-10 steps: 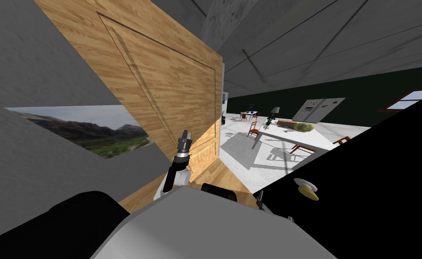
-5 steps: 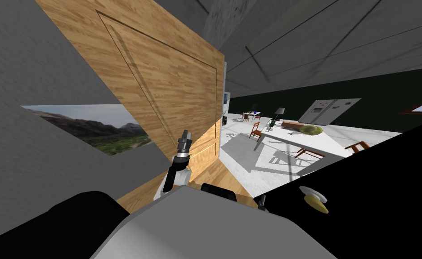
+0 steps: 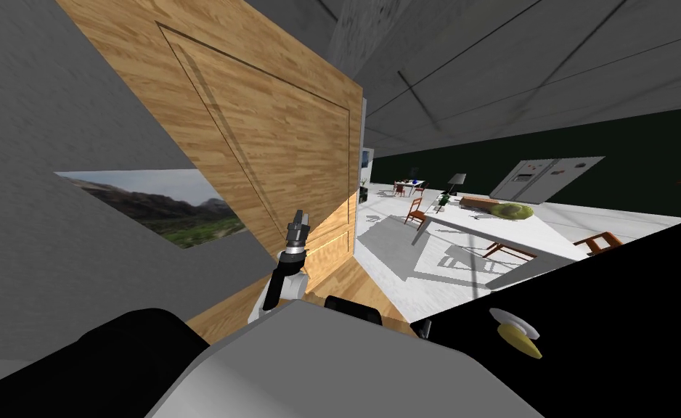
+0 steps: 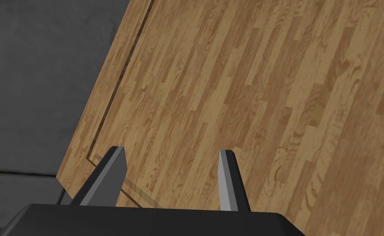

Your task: Pull the door open

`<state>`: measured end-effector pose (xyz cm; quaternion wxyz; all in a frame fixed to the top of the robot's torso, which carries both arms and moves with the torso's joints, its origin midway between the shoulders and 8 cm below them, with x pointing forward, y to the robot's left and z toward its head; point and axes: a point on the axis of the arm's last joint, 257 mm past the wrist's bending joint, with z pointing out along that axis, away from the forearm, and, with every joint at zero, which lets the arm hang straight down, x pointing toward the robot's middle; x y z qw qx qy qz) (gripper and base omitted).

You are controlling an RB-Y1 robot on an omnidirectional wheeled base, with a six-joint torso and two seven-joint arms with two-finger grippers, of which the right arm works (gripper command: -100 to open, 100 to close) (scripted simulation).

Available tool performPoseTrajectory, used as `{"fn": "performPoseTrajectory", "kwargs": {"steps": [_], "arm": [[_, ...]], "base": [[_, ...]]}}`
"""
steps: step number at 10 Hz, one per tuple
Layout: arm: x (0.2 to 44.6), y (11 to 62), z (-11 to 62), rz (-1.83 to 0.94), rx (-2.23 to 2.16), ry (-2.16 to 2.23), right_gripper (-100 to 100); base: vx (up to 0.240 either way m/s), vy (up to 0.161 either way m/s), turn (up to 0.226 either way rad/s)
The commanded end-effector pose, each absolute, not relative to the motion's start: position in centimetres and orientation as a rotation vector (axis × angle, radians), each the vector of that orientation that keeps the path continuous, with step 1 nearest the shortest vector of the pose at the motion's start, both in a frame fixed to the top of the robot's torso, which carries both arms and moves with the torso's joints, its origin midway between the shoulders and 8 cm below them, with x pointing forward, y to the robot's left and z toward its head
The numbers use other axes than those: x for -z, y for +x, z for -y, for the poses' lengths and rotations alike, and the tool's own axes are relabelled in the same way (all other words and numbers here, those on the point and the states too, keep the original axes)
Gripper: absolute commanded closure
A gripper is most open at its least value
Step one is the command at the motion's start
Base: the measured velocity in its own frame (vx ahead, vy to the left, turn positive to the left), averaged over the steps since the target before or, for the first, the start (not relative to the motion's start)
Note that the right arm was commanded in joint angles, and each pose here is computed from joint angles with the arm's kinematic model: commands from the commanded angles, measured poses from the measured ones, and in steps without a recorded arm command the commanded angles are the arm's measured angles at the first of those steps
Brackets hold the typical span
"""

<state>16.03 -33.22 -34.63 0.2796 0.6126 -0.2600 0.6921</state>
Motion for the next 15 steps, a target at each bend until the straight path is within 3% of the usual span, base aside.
{"fn": "performPoseTrajectory", "kwargs": {"steps": [1, 9, 15], "arm": [[35.6, 14.8, 31.9, 0.709, -1.828, 1.686, -100], [36.6, 13.1, 32.2, 0.742, -1.798, 1.691, -100], [38.6, 7.8, 33.3, 0.819, -1.705, 1.682, -100]], "base": [[0.018, -0.026, 0.057], [0.015, -0.023, 0.041], [0.021, -0.142, 0.144]]}}
